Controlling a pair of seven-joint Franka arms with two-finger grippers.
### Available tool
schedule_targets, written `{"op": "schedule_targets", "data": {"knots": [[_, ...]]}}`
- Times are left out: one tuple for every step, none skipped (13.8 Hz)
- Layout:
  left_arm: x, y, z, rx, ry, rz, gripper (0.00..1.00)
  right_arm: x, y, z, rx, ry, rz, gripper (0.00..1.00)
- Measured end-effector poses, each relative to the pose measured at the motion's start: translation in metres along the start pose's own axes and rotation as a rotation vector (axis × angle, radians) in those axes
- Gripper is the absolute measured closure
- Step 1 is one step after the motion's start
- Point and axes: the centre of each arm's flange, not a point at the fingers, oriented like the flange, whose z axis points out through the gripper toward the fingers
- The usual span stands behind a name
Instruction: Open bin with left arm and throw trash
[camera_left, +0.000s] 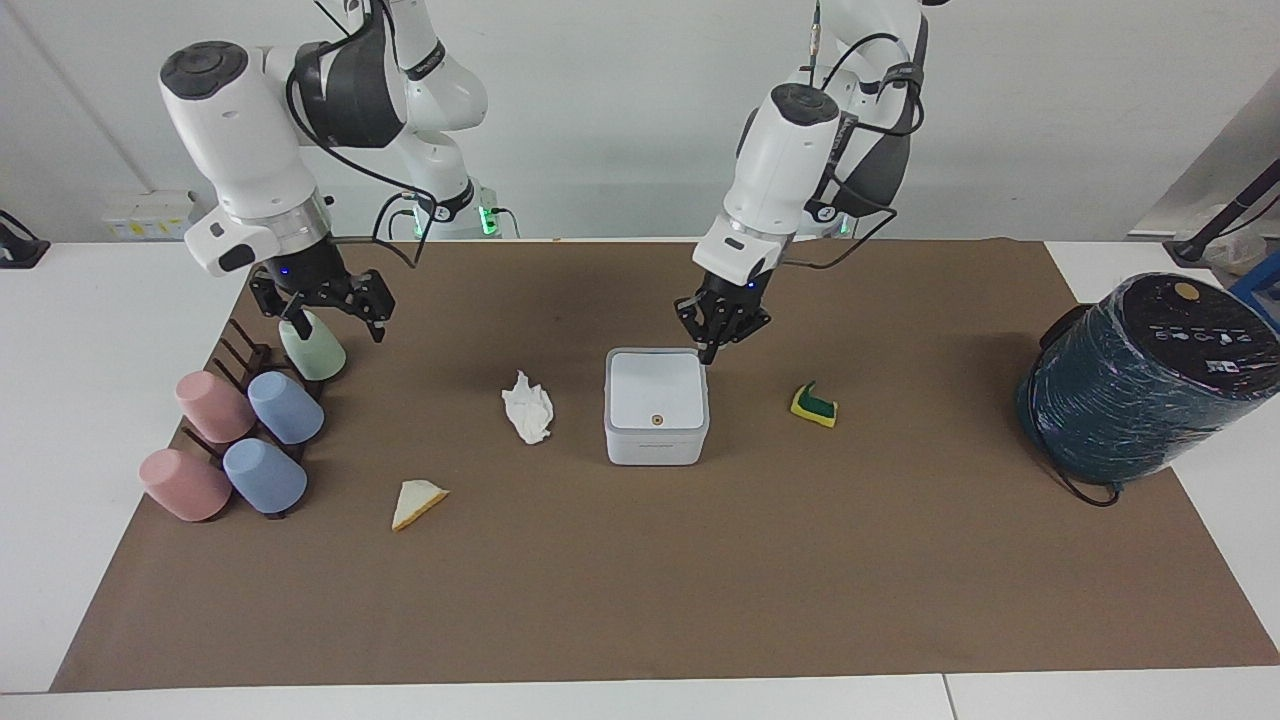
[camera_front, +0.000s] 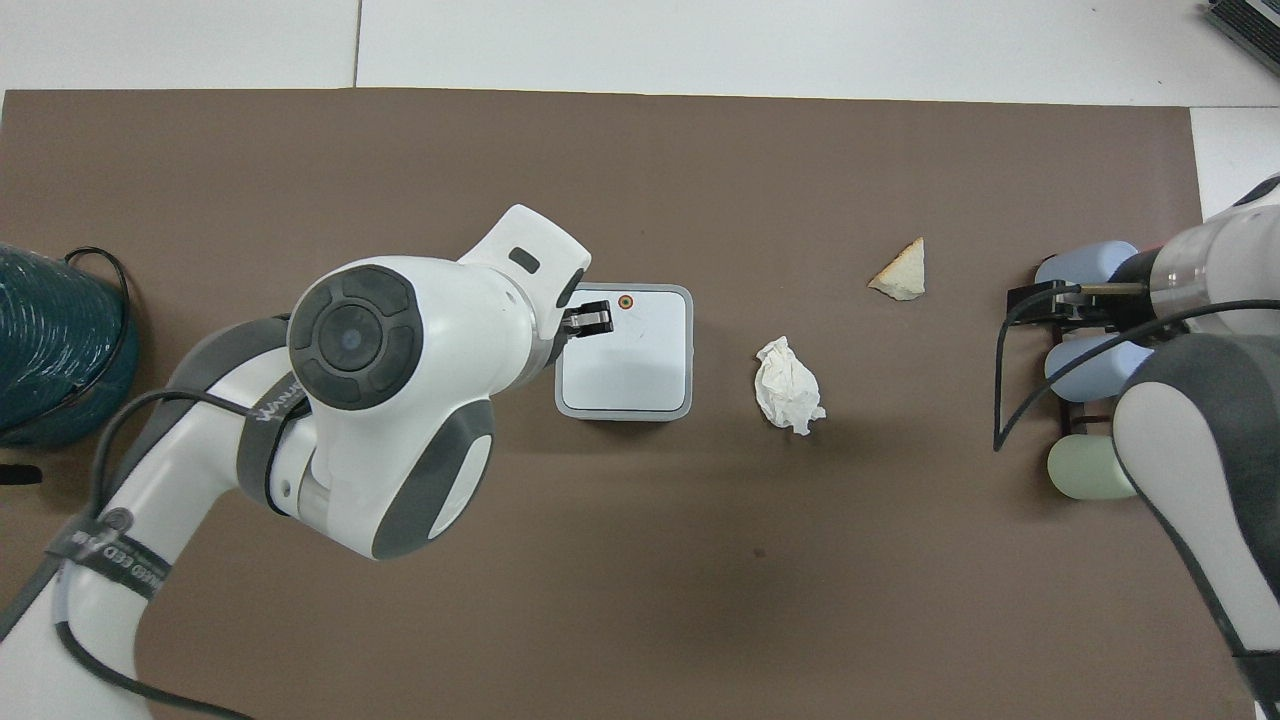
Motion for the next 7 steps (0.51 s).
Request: {"op": "schedule_targets", "data": {"knots": [[-0.002,0.002,0.008,-0.018,0.013,-0.006,0.98,0.006,-0.002,0.017,0.002,0.006,0.012,0.00],[-0.003,0.003,0.014,-0.033,0.024,-0.010,0.98,0.012,-0.004,0.035,0.005,0.015,0.024,0.00],[-0.005,0.003,0.017,-0.044,0.035,-0.011,0.98,0.021,-0.006,0.056,0.009,0.029,0.042,0.00],[-0.006,0.003,0.021,-0.050,0.042,-0.013,0.98,0.031,-0.008,0.081,0.016,0.053,0.069,0.00],[-0.007,0.002,0.025,-0.051,0.044,-0.014,0.98,0.039,-0.009,0.103,0.023,0.079,0.095,0.00],[-0.009,0.002,0.031,-0.052,0.045,-0.013,0.98,0.047,-0.010,0.123,0.031,0.110,0.117,0.00],[-0.010,0.003,0.041,-0.055,0.047,-0.011,0.98,0.054,-0.011,0.143,0.040,0.146,0.127,0.00]]}}
